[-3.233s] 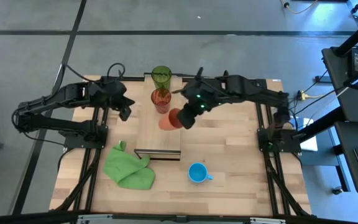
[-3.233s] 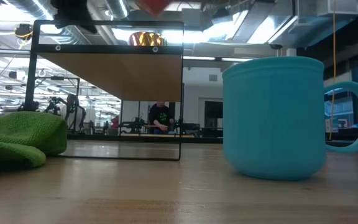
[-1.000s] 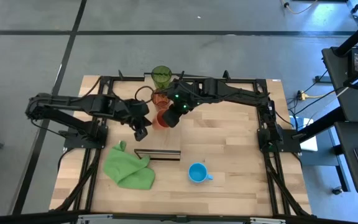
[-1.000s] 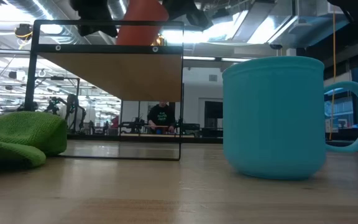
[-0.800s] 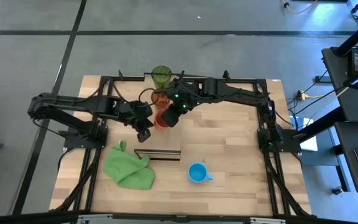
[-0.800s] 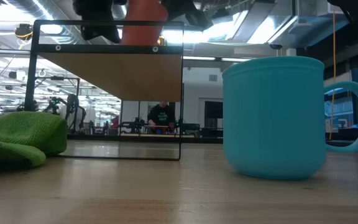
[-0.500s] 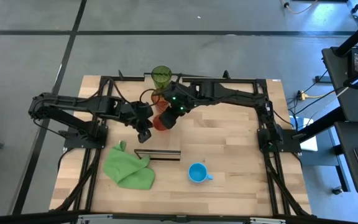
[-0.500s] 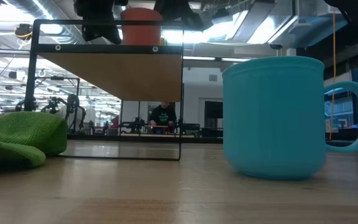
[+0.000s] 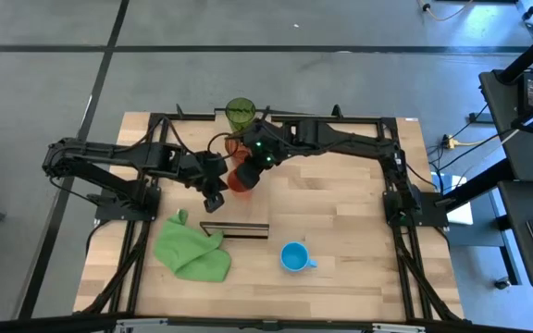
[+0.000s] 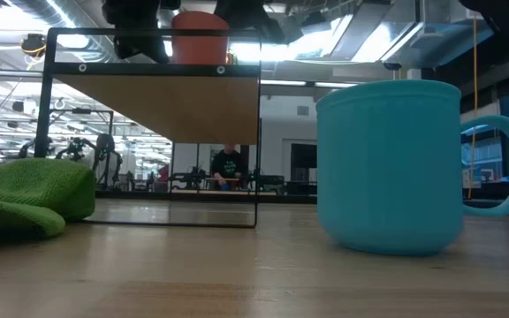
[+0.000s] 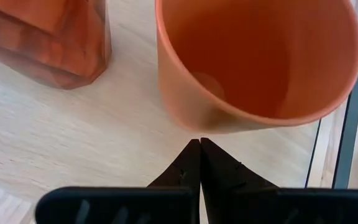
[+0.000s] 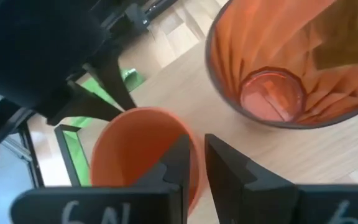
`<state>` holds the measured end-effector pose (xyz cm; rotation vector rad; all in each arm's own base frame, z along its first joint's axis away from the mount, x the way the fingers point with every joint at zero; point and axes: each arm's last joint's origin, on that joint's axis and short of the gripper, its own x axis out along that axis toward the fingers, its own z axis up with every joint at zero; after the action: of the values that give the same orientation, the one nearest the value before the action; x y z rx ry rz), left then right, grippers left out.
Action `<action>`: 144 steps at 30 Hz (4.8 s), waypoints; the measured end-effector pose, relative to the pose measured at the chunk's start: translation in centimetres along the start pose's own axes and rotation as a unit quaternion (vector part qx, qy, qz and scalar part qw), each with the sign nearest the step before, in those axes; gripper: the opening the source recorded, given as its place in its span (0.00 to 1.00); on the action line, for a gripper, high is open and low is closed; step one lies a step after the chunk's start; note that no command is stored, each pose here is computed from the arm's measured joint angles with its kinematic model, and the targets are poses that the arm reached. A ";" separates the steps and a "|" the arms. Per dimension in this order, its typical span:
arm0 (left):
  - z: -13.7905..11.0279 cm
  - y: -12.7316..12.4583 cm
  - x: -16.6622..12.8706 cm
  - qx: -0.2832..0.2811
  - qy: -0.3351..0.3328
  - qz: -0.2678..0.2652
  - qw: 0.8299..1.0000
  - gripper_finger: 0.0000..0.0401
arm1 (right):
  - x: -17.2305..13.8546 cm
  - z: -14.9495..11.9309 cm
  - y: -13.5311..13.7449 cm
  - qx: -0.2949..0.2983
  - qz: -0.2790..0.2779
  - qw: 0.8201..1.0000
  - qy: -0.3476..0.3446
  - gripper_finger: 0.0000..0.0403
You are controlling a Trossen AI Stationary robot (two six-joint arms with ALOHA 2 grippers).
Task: Stack small to large cups/mugs on shelf
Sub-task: Put the orange cup on the shelf, then put the blue mug on the shelf
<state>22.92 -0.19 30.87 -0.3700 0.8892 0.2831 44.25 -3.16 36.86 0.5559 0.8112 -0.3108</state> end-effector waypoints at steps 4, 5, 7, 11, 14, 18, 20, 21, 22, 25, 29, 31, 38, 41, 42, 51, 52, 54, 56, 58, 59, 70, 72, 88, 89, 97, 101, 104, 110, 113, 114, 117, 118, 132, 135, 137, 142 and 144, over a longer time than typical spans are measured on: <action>-0.3 0.1 0.0 0.001 0.016 0.002 1.000 0.00 | 0.0 0.2 -0.3 -0.009 -0.004 1.000 -0.001 0.13; -0.4 0.1 0.0 0.002 0.021 0.004 1.000 0.00 | -0.1 0.2 -0.5 -0.010 -0.006 1.000 0.001 0.13; -0.6 0.2 0.0 0.003 0.030 0.009 1.000 0.00 | -0.6 0.1 -0.6 -0.018 -0.007 1.000 0.006 0.13; -0.5 0.3 -0.9 0.009 0.009 0.002 1.000 0.00 | -3.2 -1.0 -1.4 -0.018 -0.028 0.997 0.067 0.11; -0.6 0.6 -1.7 0.008 -0.010 0.009 1.000 0.00 | -3.9 -2.3 -1.7 -0.033 -0.057 0.990 0.126 0.06; -0.7 0.9 -2.9 0.005 -0.040 0.018 0.999 0.00 | -3.5 -2.8 -0.8 -0.043 -0.015 0.989 0.140 0.02; -0.7 1.0 -3.2 0.004 -0.046 0.020 0.999 0.00 | -2.5 -2.8 -0.5 -0.035 0.010 0.990 0.137 0.02; -0.7 1.0 -3.2 0.004 -0.046 0.020 0.999 0.00 | -2.0 -2.9 -0.5 -0.032 0.016 0.989 0.142 0.02; -0.7 1.0 -3.2 0.003 -0.046 0.020 0.999 0.00 | -1.5 -3.0 -0.5 -0.029 0.020 0.989 0.143 0.01; -0.8 1.0 -3.2 -0.003 -0.043 0.021 0.999 0.00 | -0.2 -3.4 -0.4 -0.021 0.035 0.989 0.143 0.01; -1.2 1.1 -2.1 -0.012 -0.044 0.020 0.999 0.00 | 1.1 -3.7 -0.1 -0.012 0.062 0.988 0.139 0.01; -1.5 1.2 -1.5 -0.020 -0.040 0.019 0.999 0.00 | 1.4 -3.8 0.0 -0.011 0.069 0.988 0.138 0.01; -2.3 1.2 0.6 -0.038 -0.054 -0.011 0.998 0.00 | 1.6 -3.6 0.3 -0.011 0.065 0.992 0.110 0.01; -2.3 1.1 0.9 -0.038 -0.059 -0.020 0.997 0.00 | 1.7 -3.5 0.3 -0.008 0.067 0.992 0.104 0.01; -2.3 1.1 0.9 -0.038 -0.059 -0.020 0.997 0.00 | 1.7 -3.5 0.3 -0.008 0.067 0.992 0.104 0.01; -2.4 1.1 0.9 -0.038 -0.057 -0.019 0.997 0.00 | 1.7 -2.9 -0.3 -0.011 0.058 0.994 0.087 0.01; -2.4 1.1 0.9 -0.038 -0.057 -0.019 0.997 0.00 | 1.7 -2.7 -0.6 -0.008 0.056 0.995 0.085 0.01; -2.4 1.2 0.9 -0.038 -0.056 -0.017 0.998 0.00 | 1.7 -2.4 -1.0 -0.005 0.051 0.995 0.082 0.01; -2.5 1.2 0.9 -0.037 -0.053 -0.010 0.998 0.00 | 1.7 -2.3 -1.2 -0.003 0.048 0.995 0.084 0.01; -2.7 1.4 0.8 -0.036 -0.048 -0.002 0.998 0.00 | 1.7 -2.5 -1.3 -0.003 0.046 0.995 0.090 0.01; -2.7 1.4 0.7 -0.037 -0.049 0.000 0.998 0.00 | 1.7 -2.5 -1.3 -0.003 0.045 0.995 0.093 0.01; -3.6 2.3 -1.6 -0.060 -0.069 0.020 0.996 0.00 | 1.3 -4.0 -2.1 -0.033 -0.001 0.986 0.164 0.04; -3.8 2.4 -2.3 -0.070 -0.078 0.013 0.994 0.00 | 0.8 -4.9 -1.9 -0.058 -0.013 0.978 0.198 0.05; -5.8 1.4 -6.0 0.010 -0.146 -0.078 0.986 0.00 | -10.0 -9.8 3.2 -0.093 -0.035 0.983 0.157 0.38; -6.1 1.5 -6.0 0.017 -0.144 -0.079 0.986 0.00 | -10.1 -10.3 3.7 -0.080 -0.044 0.984 0.151 0.42; -9.4 3.2 -5.0 0.021 -0.154 -0.114 0.981 0.00 | -5.7 -16.5 5.6 0.019 -0.122 0.975 0.184 0.54; -10.6 4.0 -5.2 0.000 -0.171 -0.140 0.975 0.00 | -3.7 -19.0 5.9 0.061 -0.130 0.973 0.180 0.54; -11.1 4.5 -5.6 -0.010 -0.182 -0.150 0.972 0.00 | -2.1 -20.4 5.9 0.087 -0.123 0.972 0.178 0.54; -11.8 5.1 -6.5 -0.014 -0.196 -0.159 0.967 0.00 | 0.0 -23.2 5.4 0.119 -0.131 0.967 0.183 0.54; -12.0 5.3 -6.6 -0.014 -0.195 -0.158 0.968 0.00 | 0.6 -24.0 4.8 0.120 -0.143 0.964 0.190 0.54; -12.1 5.3 -6.6 -0.013 -0.191 -0.156 0.969 0.00 | 0.8 -24.3 4.6 0.120 -0.148 0.962 0.193 0.54; -12.2 5.4 -6.5 -0.013 -0.186 -0.147 0.971 0.00 | 1.1 -24.7 4.2 0.118 -0.154 0.961 0.197 0.54; -12.3 5.5 -6.5 -0.013 -0.184 -0.145 0.972 0.00 | 1.3 -25.0 4.0 0.116 -0.158 0.960 0.200 0.54; -12.2 5.6 -6.5 -0.021 -0.193 -0.125 0.973 0.00 | 3.0 -26.6 2.8 0.112 -0.145 0.958 0.222 0.47; -12.2 5.7 -6.5 -0.024 -0.198 -0.115 0.973 0.00 | 3.1 -26.5 2.7 0.096 -0.138 0.957 0.235 0.32; -12.2 5.7 -6.5 -0.026 -0.202 -0.109 0.973 0.00 | 3.1 -26.3 2.5 0.088 -0.137 0.958 0.236 0.20; -12.2 5.7 -6.5 -0.028 -0.203 -0.108 0.973 0.00 | 3.2 -25.3 2.0 0.058 -0.139 0.959 0.242 0.04; -12.2 5.7 -6.5 -0.030 -0.202 -0.109 0.973 0.00 | 3.1 -24.2 1.8 0.047 -0.130 0.960 0.244 0.04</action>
<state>8.29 -0.82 27.90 -0.4434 0.4350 0.1737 32.69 12.14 21.58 0.6258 1.3593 -0.4641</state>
